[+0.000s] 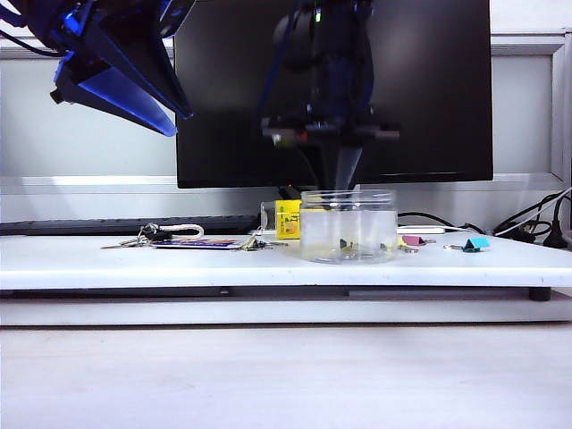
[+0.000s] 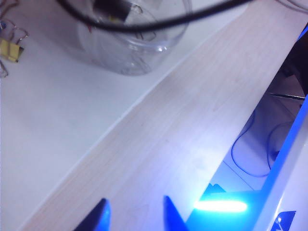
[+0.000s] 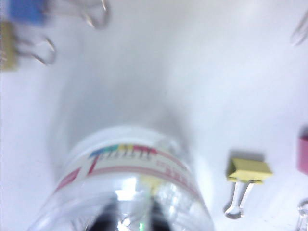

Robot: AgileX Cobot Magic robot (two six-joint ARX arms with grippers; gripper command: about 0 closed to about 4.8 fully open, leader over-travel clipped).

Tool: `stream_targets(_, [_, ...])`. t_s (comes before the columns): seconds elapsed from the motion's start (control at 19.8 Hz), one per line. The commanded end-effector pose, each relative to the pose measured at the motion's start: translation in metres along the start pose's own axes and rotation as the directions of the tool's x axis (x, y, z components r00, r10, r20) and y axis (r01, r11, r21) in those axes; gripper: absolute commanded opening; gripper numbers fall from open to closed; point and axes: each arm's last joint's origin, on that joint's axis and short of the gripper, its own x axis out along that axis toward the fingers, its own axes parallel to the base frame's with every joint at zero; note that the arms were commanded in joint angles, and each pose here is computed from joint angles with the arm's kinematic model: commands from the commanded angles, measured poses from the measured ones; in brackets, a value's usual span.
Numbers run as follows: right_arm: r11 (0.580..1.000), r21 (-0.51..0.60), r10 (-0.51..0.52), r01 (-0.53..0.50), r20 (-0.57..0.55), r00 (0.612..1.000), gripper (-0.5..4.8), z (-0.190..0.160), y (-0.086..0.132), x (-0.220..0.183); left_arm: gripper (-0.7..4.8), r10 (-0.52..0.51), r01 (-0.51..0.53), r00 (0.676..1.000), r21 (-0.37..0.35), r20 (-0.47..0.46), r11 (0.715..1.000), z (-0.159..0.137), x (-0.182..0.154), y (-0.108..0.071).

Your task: Take the clips out of the round transparent plastic box and place them on the table.

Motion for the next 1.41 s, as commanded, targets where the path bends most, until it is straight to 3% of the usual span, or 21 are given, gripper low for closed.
stream_targets(0.05, [0.999,-0.034,-0.003,0.002,-0.012,1.000,1.16,-0.002,0.001,0.000,1.51,-0.004,0.004,1.000,0.009,0.008,1.000,0.000,-0.001,-0.001])
stream_targets(0.35, [0.988,-0.112,-0.118,0.106,-0.098,0.988,1.21,-0.011,0.000,0.024,1.51,-0.004,0.004,1.000,0.011,0.005,1.000,0.000,-0.001,-0.001])
stream_targets(0.4, [0.984,-0.132,-0.133,0.118,-0.106,0.986,1.50,-0.012,0.000,0.026,1.51,-0.004,0.004,1.000,0.011,0.005,1.000,0.000,-0.001,-0.001])
stream_targets(0.81, [0.984,-0.145,-0.123,0.103,-0.138,0.983,1.65,-0.012,0.000,0.040,1.51,-0.005,0.005,1.000,0.011,0.000,1.000,0.000,-0.001,-0.001])
stream_targets(1.01, [0.983,-0.151,-0.125,0.100,-0.165,0.978,1.25,-0.010,0.002,0.054,1.51,-0.006,0.006,1.000,0.009,-0.005,1.000,-0.001,-0.001,-0.001])
stream_targets(1.16, [0.981,-0.168,-0.123,0.095,-0.164,0.979,0.39,-0.010,0.002,0.054,1.51,-0.006,0.006,1.000,0.011,-0.004,1.000,-0.001,-0.001,-0.001])
stream_targets(1.41, [0.976,-0.179,-0.155,0.127,-0.153,0.976,0.41,-0.010,0.001,0.050,1.51,-0.005,0.005,1.000,0.019,-0.002,1.000,-0.001,-0.001,-0.001])
